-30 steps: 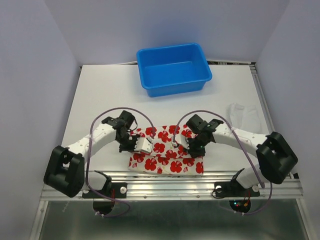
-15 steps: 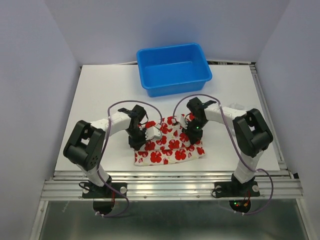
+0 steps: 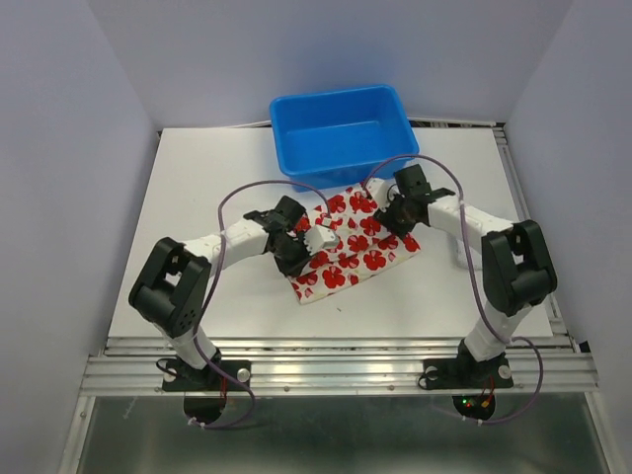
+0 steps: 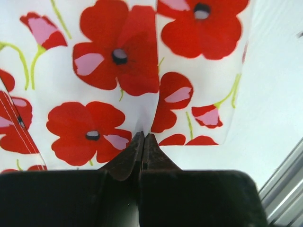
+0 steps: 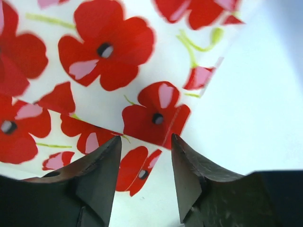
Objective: Fold and stack the skirts
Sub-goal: Fold the skirt
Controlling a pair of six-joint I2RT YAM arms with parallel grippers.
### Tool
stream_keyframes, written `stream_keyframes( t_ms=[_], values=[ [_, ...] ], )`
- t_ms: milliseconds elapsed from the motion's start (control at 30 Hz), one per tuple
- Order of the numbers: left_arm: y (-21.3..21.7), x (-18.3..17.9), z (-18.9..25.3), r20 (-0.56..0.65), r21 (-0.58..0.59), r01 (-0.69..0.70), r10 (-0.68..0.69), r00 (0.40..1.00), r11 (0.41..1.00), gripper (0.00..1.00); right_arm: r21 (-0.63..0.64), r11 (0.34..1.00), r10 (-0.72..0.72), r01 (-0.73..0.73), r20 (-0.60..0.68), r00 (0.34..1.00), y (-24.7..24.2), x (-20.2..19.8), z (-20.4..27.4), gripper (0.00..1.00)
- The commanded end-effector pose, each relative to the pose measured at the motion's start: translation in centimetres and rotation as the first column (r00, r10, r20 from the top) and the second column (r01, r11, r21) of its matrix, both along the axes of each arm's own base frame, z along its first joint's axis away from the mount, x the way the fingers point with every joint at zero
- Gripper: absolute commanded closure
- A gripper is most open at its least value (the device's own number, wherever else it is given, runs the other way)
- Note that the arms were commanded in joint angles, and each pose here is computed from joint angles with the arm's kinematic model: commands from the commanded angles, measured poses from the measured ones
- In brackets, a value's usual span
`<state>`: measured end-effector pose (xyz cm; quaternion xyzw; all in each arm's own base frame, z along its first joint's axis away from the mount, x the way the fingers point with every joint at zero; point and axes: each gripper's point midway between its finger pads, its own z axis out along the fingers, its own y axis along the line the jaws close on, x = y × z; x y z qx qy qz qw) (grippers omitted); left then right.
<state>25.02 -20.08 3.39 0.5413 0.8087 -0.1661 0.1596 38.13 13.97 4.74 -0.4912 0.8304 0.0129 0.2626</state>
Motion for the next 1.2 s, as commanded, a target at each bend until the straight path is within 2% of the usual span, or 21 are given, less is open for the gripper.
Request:
stream_keyframes(
  t_ms=[0,133,200,233,267,333,367,433,467,500,533,567,600,633,667,700,767,800,900,1067,1167],
  values=[
    [-5.0,-1.8,2.0,-0.009,-0.117,-0.029,0.028,1.0,0.993,1.0,0.143,0.971,-0.213,0.192,0.155,0.965,-1.6,2.7,7.6,0.44],
    [-6.9,-3.2,1.2,-0.08,-0.123,-0.052,0.042,0.996,0.991,1.0,0.295,0.886,-0.375,0.359,-0.004,0.927,-2.4,0.2,9.9,0.43],
    [-7.4,-3.6,1.6,-0.102,-0.144,-0.059,0.044,0.994,0.988,0.93,0.378,0.808,-0.417,0.452,-0.175,0.892,-1.0,-2.5,9.9,0.42],
    [-7.6,-3.6,2.0,-0.095,-0.159,-0.059,0.044,0.994,0.985,0.89,0.415,0.768,-0.44,0.488,-0.211,0.873,-0.6,-3.2,10.7,0.46],
    [-7.7,-3.5,3.1,-0.064,-0.191,-0.056,0.045,0.997,0.98,0.82,0.457,0.674,-0.486,0.58,-0.316,0.814,0.5,-3.9,10.8,0.48],
    [-7.7,-3.0,4.4,-0.007,-0.21,-0.049,0.048,0.999,0.976,0.74,0.445,0.583,-0.518,0.68,-0.442,0.733,1.2,-5.5,9.3,0.53],
    [-7.6,-2.8,5.1,0.018,-0.215,-0.046,0.051,0.999,0.975,0.61,0.431,0.505,-0.536,0.748,-0.523,0.663,1.8,-6.0,8.9,0.55],
    [-7.4,-2.1,6.9,0.081,-0.23,-0.046,0.066,0.995,0.972,0.54,0.416,0.422,-0.486,0.805,-0.646,0.589,3.4,-7.3,8.3,0.62],
    [-7.4,-1.7,8.0,0.117,-0.234,-0.047,0.076,0.99,0.971,0.49,0.393,0.341,-0.424,0.854,-0.746,0.513,4.8,-8.5,7.7,0.64],
    [-7.7,-1.5,8.4,0.14,-0.231,-0.044,0.078,0.987,0.972,0.49,0.378,0.295,-0.389,0.878,-0.791,0.471,5.4,-9.1,7.5,0.67],
    [-8.3,-1.6,9.0,0.162,-0.234,-0.026,0.065,0.985,0.972,0.49,0.28,0.203,-0.369,0.938,-0.866,0.338,5.7,-10.7,5.8,0.71],
    [-8.6,-1.5,9.1,0.176,-0.229,-0.023,0.065,0.982,0.973,0.49,0.327,0.163,-0.334,0.931,-0.869,0.364,6.2,-9.7,7.3,0.73],
    [-8.8,-1.3,8.8,0.176,-0.217,-0.025,0.065,0.982,0.976,0.49,0.353,0.137,-0.329,0.926,-0.865,0.379,6.6,-10.2,6.7,0.76],
    [-8.9,-1.2,8.6,0.179,-0.208,-0.03,0.068,0.982,0.978,0.49,0.347,0.112,-0.336,0.931,-0.869,0.364,6.7,-10.4,6.4,0.81],
    [-9.3,-1.3,8.4,0.175,-0.203,-0.028,0.064,0.983,0.979,0.49,0.321,0.064,-0.338,0.945,-0.884,0.323,6.8,-10.6,6.2,0.84],
    [-9.4,-1.4,7.5,0.166,-0.183,-0.031,0.062,0.984,0.983,0.49,0.324,0.049,-0.35,0.945,-0.88,0.32,7.1,-11.3,5.6,0.89],
    [-9.9,-1.5,6.8,0.162,-0.175,-0.031,0.06,0.985,0.984,0.5,0.286,0.004,-0.35,0.958,-0.897,0.269,7.5,-12.2,4.8,0.95],
    [-10.2,-1.6,6.2,0.156,-0.167,-0.032,0.059,0.986,0.985,0.5,0.332,-0.008,-0.335,0.943,-0.89,0.31,8.0,-11.9,5.3,0.97],
    [-11.0,-1.7,5.2,0.149,-0.147,-0.053,0.076,0.986,0.988,0.5,0.343,-0.006,-0.362,0.939,-0.877,0.317,8.6,-12.2,4.1,0.99],
    [-12.2,-1.6,4.6,0.153,-0.137,-0.045,0.066,0.986,0.99,0.51,0.286,0.067,-0.388,0.956,-0.875,0.289,9.5,-13.9,1.3,0.99],
    [-12.7,-1.8,3.9,0.147,-0.123,-0.034,0.052,0.988,0.992,0.51,0.281,0.081,-0.402,0.956,-0.869,0.289,9.7,-13.9,0.4,0.99]
  ],
)
